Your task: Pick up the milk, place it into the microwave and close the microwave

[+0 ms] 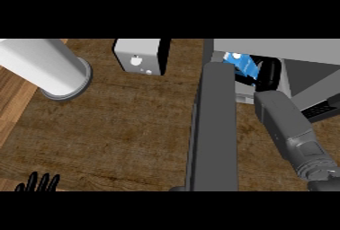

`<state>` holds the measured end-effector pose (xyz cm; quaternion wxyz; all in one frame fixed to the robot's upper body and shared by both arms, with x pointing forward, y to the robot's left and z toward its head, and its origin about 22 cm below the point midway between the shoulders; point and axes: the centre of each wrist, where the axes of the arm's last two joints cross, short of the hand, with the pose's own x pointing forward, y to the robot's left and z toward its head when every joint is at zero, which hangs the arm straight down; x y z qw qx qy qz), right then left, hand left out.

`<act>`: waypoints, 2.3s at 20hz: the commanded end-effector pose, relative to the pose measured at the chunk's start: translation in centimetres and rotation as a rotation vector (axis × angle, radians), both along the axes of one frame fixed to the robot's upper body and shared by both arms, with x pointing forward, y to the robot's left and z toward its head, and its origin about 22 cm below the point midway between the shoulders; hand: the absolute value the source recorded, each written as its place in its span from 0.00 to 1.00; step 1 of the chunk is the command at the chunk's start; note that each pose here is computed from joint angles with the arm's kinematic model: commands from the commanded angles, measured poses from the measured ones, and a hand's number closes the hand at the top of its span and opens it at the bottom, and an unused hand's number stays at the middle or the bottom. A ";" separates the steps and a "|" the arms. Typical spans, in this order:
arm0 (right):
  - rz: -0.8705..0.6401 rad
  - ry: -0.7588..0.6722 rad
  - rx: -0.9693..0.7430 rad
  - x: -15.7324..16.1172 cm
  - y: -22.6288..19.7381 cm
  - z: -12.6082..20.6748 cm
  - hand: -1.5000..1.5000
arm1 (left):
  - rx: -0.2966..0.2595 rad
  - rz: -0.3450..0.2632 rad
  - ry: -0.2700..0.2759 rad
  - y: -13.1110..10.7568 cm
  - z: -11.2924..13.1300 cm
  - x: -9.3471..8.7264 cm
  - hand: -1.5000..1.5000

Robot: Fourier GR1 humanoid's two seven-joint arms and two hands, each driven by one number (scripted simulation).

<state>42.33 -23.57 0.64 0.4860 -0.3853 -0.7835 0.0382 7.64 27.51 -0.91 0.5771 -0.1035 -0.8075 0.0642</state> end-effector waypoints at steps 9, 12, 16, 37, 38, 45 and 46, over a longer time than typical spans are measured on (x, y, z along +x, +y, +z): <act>-0.500 0.260 -0.207 -4.8 -6.8 -5.3 0.00 | 0.021 -0.012 -0.035 0.6 0.2 1.0 0.00; -0.524 0.265 -0.290 -4.8 -6.5 -5.5 0.00 | 0.025 -0.038 -0.020 0.5 -0.1 1.3 0.00; -0.198 0.231 -0.335 -2.2 -1.8 -3.4 0.00 | 0.023 -0.055 -0.015 0.0 0.0 1.8 0.00; 0.235 0.189 -0.008 -1.5 5.0 -2.9 0.00 | 0.034 -0.026 -0.024 0.5 -0.4 2.3 0.00; 0.261 0.204 0.026 -1.8 5.6 -3.4 0.00 | 0.029 -0.028 -0.034 0.0 -0.5 2.0 0.00; 0.360 0.186 0.219 -3.4 4.1 -5.6 0.00 | 0.034 -0.024 -0.017 0.5 -0.1 0.6 0.00; 0.385 0.203 0.238 -3.5 3.1 -5.8 0.00 | 0.038 -0.028 -0.005 0.6 -0.6 0.5 0.00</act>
